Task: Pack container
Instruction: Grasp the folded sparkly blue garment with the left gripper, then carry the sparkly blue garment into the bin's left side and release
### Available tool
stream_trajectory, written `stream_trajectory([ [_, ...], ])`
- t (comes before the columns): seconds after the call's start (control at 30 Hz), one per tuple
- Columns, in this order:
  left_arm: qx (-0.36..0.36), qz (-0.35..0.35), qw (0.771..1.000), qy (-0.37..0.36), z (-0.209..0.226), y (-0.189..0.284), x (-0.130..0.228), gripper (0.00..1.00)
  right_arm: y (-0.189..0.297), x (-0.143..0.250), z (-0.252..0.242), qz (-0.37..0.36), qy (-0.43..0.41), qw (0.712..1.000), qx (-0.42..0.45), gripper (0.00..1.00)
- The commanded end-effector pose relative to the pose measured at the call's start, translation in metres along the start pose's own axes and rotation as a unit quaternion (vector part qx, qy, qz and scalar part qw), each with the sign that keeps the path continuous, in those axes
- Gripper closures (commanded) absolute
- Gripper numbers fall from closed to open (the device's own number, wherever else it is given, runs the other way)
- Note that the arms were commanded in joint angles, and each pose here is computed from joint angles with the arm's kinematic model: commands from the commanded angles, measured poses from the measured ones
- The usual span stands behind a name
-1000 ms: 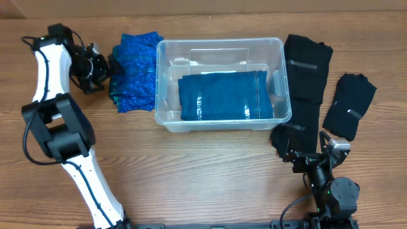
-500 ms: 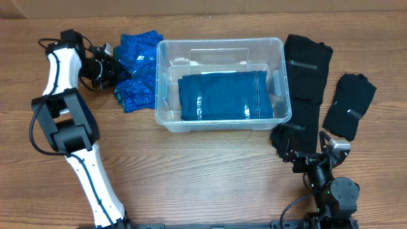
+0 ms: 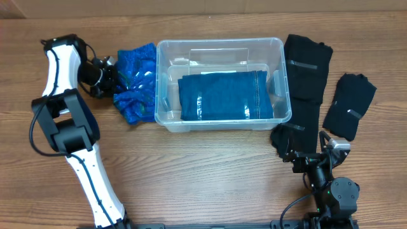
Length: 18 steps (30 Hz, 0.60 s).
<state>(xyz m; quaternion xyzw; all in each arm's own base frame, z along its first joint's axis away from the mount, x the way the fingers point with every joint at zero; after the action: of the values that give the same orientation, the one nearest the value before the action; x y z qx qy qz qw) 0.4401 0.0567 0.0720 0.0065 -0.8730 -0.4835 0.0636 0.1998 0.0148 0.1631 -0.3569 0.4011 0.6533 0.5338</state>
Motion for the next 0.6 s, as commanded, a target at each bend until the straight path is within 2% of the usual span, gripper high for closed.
stream_trajectory([
  [0.0, -0.017, -0.123, 0.989, -0.086, -0.081, 0.114, 0.020, 0.96, 0.001, -0.003, 0.001, -0.006, 0.001, 1.000, -0.002, 0.00],
  [0.17, -0.023, -0.202, 0.965, -0.167, -0.168, 0.179, 0.077, 0.96, 0.001, -0.003, 0.001, -0.006, 0.001, 1.000, -0.002, 0.00],
  [0.27, -0.013, -0.233, 0.949, -0.213, -0.218, 0.194, 0.109, 0.96, 0.001, -0.003, 0.001, -0.006, 0.001, 1.000, -0.002, 0.00],
  [0.4, 0.014, -0.258, 0.934, -0.245, -0.275, 0.193, 0.131, 0.96, 0.001, -0.003, 0.001, -0.006, 0.001, 1.000, -0.002, 0.00],
  [0.57, 0.001, -0.281, 0.923, -0.261, -0.329, 0.166, 0.126, 0.96, 0.001, -0.003, 0.001, -0.006, 0.001, 1.000, -0.002, 0.00],
])
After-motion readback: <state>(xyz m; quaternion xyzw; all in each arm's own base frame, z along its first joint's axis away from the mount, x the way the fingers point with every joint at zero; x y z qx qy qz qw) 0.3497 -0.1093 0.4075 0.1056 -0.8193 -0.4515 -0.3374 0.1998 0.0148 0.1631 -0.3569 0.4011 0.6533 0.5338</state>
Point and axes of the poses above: each gripper's point midway between its finger pads, its own y axis back along the fingers, its own z axis along the line the jaws close on, x = y × z, the point moved 4 cm from there along y, back along the fingers, and after that the axes turned 10 degrees about -y, right-handed, at the moved point
